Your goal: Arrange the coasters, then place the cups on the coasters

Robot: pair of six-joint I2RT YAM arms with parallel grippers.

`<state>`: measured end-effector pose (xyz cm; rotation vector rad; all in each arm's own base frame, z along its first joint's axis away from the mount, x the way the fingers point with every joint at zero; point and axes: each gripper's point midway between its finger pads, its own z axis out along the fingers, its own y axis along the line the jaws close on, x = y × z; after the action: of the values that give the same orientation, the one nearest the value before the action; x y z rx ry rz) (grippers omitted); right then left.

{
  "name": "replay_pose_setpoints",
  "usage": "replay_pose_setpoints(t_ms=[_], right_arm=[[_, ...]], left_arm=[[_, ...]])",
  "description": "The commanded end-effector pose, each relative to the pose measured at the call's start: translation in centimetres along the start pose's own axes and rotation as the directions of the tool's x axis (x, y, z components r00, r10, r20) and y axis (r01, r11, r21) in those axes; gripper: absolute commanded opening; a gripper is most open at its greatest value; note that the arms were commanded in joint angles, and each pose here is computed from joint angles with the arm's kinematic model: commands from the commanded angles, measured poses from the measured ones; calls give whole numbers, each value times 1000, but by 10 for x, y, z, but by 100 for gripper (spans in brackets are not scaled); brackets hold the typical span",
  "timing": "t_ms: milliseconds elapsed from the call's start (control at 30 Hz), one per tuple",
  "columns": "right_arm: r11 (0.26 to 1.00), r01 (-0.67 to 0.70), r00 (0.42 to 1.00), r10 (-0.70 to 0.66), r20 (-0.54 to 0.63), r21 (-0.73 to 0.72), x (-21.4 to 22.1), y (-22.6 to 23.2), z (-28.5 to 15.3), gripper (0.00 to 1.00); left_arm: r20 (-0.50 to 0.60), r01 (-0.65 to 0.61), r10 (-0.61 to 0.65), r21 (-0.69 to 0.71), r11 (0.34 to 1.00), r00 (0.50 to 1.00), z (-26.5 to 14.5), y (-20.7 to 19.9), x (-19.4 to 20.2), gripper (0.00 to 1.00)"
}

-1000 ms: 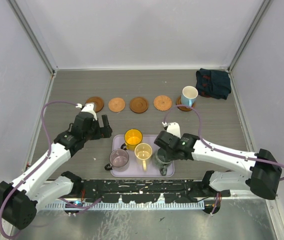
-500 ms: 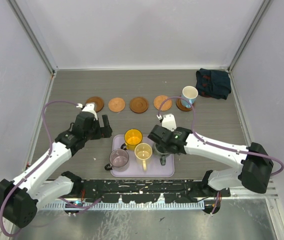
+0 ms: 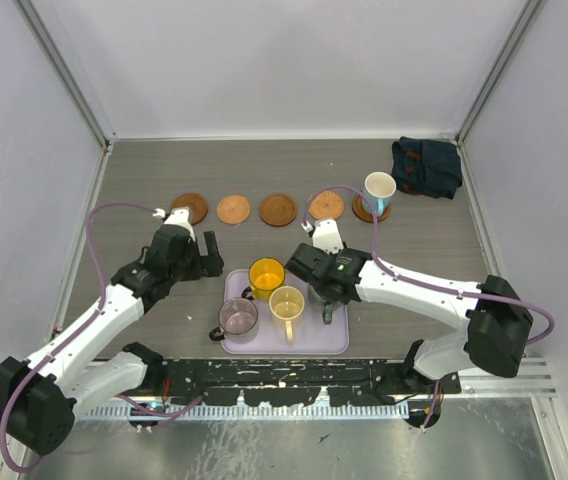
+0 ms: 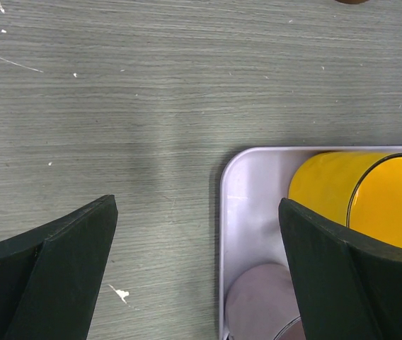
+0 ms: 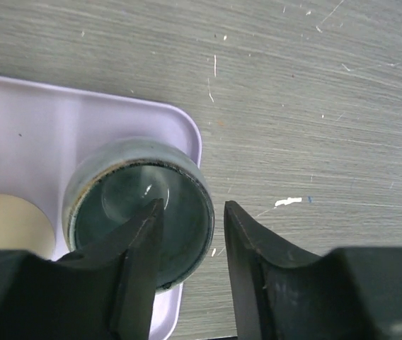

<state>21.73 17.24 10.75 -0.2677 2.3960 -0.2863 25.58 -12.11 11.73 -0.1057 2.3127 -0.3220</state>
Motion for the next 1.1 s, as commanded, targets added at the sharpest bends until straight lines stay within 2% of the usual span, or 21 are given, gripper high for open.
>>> replay_pose_setpoints(t_ms=[0, 167, 300, 467, 533, 600, 1067], right_arm=[[999, -51, 993, 50, 104, 6, -36, 1, -9, 47], [994, -103, 987, 105, 119, -26, -48, -2, -24, 50], [973, -181, 976, 195, 93, -146, -44, 1, -44, 52], [935, -248, 966, 258, 9, -254, -15, 10, -55, 63], [930, -257, 965, 264, -11, -261, -2, 12, -57, 69], [929, -265, 963, 267, -29, -257, 9, 15, -57, 71], [952, -235, 970, 217, -109, -195, 45, 47, -41, 68]], left_arm=[[60, 16, -16, 12, 1000, 998, -1, -4, -13, 98], [66, 17, -18, 16, 1000, 998, -3, -4, -14, 98], [75, 18, -20, 20, 1000, 997, -5, -4, -15, 98], [74, 15, -16, 16, 1000, 997, -5, -3, -15, 98], [71, 14, -15, 17, 1000, 997, -5, -4, -14, 98], [68, 16, -17, 20, 1000, 998, -4, -5, -15, 98], [54, 1, -3, 21, 1000, 999, -4, -5, -13, 98]])
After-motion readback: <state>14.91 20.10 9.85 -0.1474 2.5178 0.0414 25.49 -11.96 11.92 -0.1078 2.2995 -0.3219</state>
